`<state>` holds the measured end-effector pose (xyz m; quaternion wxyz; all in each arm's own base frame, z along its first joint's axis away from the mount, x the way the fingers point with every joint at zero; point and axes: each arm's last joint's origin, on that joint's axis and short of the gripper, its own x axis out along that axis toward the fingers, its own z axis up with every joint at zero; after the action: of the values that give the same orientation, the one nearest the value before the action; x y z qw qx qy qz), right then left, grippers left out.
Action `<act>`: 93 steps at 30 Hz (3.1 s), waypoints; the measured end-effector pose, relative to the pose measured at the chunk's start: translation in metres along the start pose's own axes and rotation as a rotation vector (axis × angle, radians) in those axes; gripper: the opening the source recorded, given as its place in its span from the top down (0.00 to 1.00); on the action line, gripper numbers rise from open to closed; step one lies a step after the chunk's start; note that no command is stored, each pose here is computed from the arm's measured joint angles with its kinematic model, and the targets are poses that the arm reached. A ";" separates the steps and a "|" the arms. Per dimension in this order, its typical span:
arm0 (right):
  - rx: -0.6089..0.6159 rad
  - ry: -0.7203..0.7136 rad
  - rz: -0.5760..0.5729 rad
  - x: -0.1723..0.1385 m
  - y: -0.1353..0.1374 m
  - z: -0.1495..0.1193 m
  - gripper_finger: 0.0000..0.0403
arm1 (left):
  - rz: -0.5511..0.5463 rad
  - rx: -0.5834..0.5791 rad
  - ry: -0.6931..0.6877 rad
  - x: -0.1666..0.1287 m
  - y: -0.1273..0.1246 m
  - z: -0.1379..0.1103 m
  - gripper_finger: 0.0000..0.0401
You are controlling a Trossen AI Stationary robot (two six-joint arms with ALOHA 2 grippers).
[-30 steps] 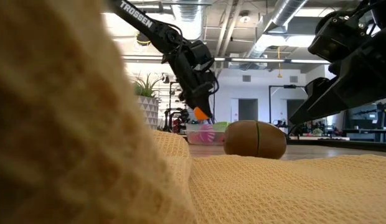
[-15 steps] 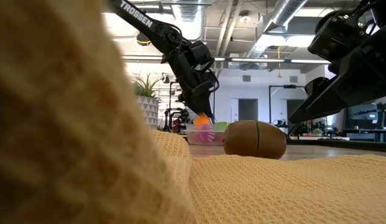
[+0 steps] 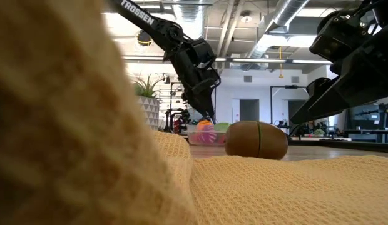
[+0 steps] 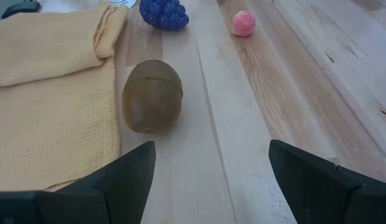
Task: Pick and placing Produce into tupperware
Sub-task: Put the kiwi into the transparent bin
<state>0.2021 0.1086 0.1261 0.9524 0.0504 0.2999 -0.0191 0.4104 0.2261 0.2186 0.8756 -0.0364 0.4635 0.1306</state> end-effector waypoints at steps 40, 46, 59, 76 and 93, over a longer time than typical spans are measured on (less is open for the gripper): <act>-0.004 0.007 -0.001 0.000 0.000 -0.001 0.17 | -0.329 0.479 0.434 -0.091 -0.256 -0.008 0.24; -0.018 0.009 0.018 -0.002 0.005 -0.003 0.17 | -0.219 0.507 0.513 -0.102 -0.282 -0.024 0.24; -0.003 0.007 0.022 -0.003 0.006 -0.003 0.17 | 0.131 0.533 0.401 -0.172 -0.337 -0.057 0.24; -0.004 -0.077 0.055 -0.004 0.010 0.005 0.17 | 0.536 0.439 -0.299 -0.222 -0.390 -0.177 0.24; 0.040 -0.184 0.014 0.005 -0.005 0.028 0.17 | 0.431 0.199 -0.569 -0.175 -0.355 -0.285 0.24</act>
<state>0.2218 0.1002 0.1459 0.9749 0.0696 0.2104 -0.0230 0.1814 -0.2028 0.1803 0.9211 0.1850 0.2091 0.2712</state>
